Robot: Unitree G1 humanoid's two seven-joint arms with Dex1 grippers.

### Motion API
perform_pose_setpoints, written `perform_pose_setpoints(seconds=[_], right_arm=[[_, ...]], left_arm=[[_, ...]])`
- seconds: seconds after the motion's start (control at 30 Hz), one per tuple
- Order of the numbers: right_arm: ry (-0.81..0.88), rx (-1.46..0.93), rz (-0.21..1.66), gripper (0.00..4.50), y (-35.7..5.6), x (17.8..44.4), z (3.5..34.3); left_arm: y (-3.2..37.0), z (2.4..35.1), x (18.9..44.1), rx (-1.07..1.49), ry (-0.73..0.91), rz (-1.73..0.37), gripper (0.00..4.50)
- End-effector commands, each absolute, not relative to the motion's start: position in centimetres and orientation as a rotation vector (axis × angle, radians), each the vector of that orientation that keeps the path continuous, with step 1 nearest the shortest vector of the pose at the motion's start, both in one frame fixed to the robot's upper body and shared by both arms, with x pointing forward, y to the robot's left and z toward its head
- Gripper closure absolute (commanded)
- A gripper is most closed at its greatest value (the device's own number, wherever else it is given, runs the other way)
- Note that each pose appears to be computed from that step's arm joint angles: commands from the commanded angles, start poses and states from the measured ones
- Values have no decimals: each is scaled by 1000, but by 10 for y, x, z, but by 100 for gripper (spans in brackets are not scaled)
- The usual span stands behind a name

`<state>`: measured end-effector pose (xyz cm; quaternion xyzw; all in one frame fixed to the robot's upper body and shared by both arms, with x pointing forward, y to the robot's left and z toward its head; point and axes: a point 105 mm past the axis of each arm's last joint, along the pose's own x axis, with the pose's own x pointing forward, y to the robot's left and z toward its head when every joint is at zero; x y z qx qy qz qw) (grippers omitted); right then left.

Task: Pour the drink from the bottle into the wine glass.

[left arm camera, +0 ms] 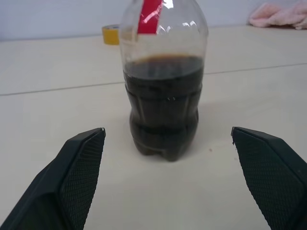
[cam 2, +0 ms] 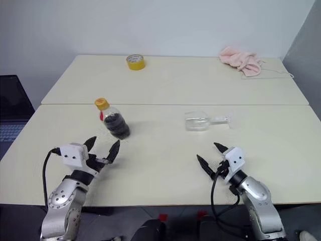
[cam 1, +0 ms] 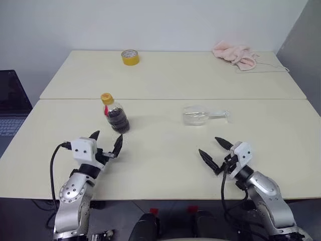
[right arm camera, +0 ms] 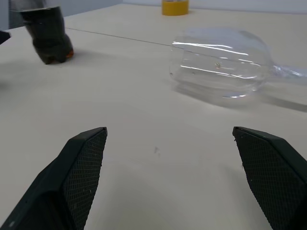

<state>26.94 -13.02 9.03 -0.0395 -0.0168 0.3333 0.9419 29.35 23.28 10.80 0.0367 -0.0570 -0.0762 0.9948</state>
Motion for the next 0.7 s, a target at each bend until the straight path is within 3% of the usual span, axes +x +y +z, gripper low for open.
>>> perform_pose_setpoints(seconds=[0.03,0.7], right_arm=[[-102,-102,738,0,-121,269,113],[-165,-108,753,0,-112,285,140]], left_arm=[[238,120,300,91,-132,-140,3],[231,103,343,114,-82,-229,3]])
